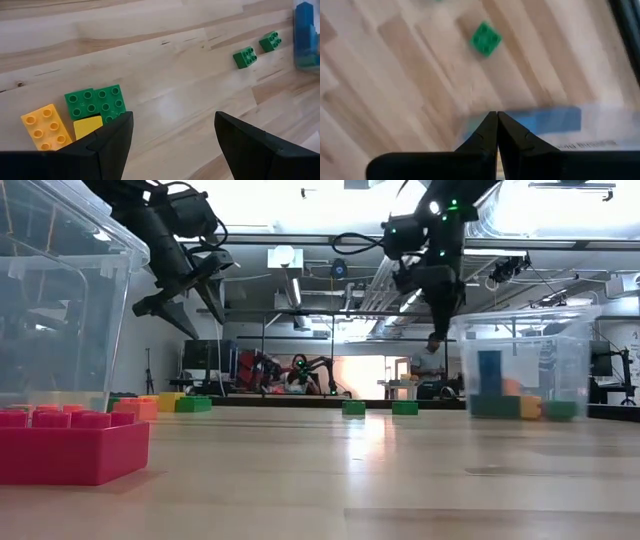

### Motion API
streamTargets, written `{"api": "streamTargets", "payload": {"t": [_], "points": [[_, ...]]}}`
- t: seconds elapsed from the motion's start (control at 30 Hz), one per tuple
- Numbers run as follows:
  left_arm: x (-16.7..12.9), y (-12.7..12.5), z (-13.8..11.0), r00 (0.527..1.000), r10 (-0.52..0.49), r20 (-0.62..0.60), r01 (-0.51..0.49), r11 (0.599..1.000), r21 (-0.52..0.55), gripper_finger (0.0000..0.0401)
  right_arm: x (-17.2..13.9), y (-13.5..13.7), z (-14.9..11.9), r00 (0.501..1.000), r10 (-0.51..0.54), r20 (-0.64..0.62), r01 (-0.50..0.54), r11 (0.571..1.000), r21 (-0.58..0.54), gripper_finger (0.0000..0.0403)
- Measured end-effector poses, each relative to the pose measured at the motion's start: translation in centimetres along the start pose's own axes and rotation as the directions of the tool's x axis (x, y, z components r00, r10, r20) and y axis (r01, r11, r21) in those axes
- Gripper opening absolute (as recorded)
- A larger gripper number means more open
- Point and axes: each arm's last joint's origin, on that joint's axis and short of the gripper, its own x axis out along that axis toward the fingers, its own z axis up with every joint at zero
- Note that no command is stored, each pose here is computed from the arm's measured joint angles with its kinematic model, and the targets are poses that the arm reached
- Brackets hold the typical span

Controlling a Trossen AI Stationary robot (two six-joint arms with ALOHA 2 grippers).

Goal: Sort blocks by size
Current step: Adjust the right transparent bin

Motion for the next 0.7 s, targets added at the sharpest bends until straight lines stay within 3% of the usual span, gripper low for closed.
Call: {"api": "streamTargets", "payload": {"t": [0.43,0.57,0.7], "points": [[0.0,-0.2,0.2,1.000,-0.018,0.023,0.017,0.999,0.029,0.0266,-0.9,2.2,-2.9,0.969,-0.012,-0.246,-0.019,0.992,-0.122,0.0000],[0.0,-0.3,0.4,0.999,-0.030,0.039,0.028,0.999,0.046,0.0266,-2.1,2.2,-2.6,0.988,-0.023,-0.152,0.011,0.996,-0.084,0.0000],[0.0,-0.3,0.3,0.999,-0.028,0.037,0.026,0.998,0.061,0.0266,-6.6,2.6,-3.5,0.981,0.196,0.007,-0.195,0.977,-0.084,0.0000]]}}
